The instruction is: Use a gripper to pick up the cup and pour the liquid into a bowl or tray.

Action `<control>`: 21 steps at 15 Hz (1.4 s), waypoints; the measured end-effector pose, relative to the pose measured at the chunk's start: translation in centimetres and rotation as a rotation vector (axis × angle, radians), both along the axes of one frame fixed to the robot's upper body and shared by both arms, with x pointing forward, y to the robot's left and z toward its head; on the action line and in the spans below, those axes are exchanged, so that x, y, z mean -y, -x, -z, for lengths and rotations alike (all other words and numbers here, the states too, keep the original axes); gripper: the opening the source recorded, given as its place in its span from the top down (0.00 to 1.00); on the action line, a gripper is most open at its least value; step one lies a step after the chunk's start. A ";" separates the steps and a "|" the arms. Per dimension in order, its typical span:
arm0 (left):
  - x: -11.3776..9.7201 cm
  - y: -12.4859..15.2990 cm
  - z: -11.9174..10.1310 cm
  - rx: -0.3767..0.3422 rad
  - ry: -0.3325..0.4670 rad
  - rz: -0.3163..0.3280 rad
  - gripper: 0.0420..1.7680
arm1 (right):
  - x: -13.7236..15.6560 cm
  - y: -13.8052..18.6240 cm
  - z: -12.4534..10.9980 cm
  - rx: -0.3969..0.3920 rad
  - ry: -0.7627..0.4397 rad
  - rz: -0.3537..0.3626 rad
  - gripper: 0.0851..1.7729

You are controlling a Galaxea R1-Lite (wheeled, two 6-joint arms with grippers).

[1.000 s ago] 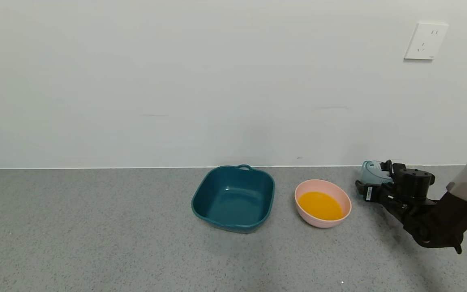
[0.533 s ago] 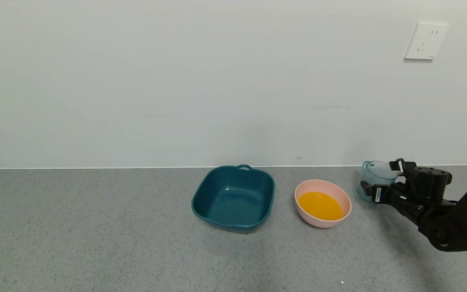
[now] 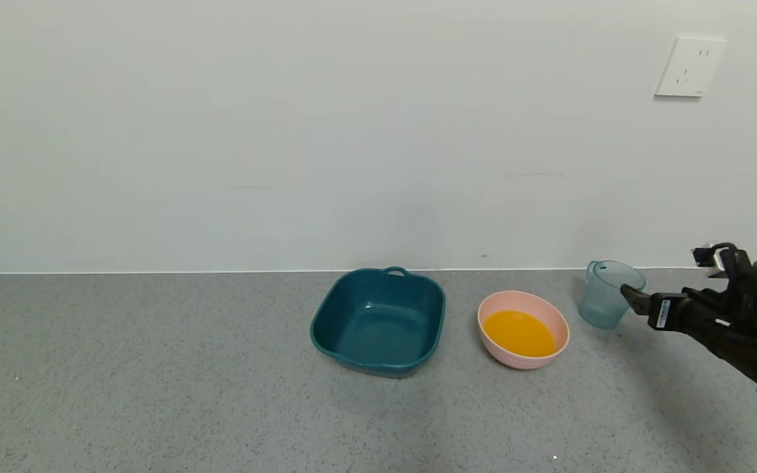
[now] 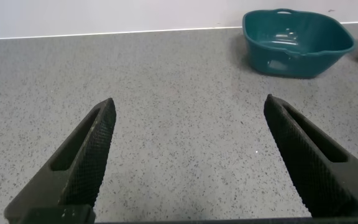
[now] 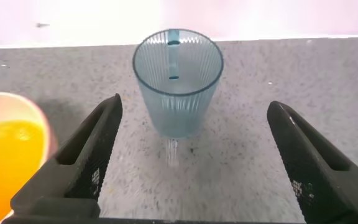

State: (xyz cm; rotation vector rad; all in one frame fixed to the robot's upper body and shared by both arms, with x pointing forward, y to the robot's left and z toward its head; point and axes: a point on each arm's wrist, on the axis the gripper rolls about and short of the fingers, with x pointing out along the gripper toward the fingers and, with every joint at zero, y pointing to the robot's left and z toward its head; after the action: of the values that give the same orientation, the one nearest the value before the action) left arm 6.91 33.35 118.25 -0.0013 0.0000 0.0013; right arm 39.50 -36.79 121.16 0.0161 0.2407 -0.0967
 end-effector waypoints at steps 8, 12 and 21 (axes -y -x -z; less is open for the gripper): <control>0.0 0.0 0.0 0.000 0.000 0.000 0.03 | -2.2 11.2 -7.7 0.008 0.007 -0.056 0.04; 0.0 0.0 0.0 0.000 0.000 0.000 0.03 | -3.3 18.5 -9.0 0.068 0.055 -0.133 0.04; 0.0 0.0 0.0 0.000 0.000 0.000 0.03 | -3.2 31.0 -6.9 0.094 0.080 -0.239 0.04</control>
State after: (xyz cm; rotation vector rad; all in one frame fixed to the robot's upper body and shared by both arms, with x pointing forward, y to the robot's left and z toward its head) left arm 6.91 33.35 118.25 -0.0013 0.0000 0.0013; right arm 8.45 -33.55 128.04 -0.0879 0.1432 0.1324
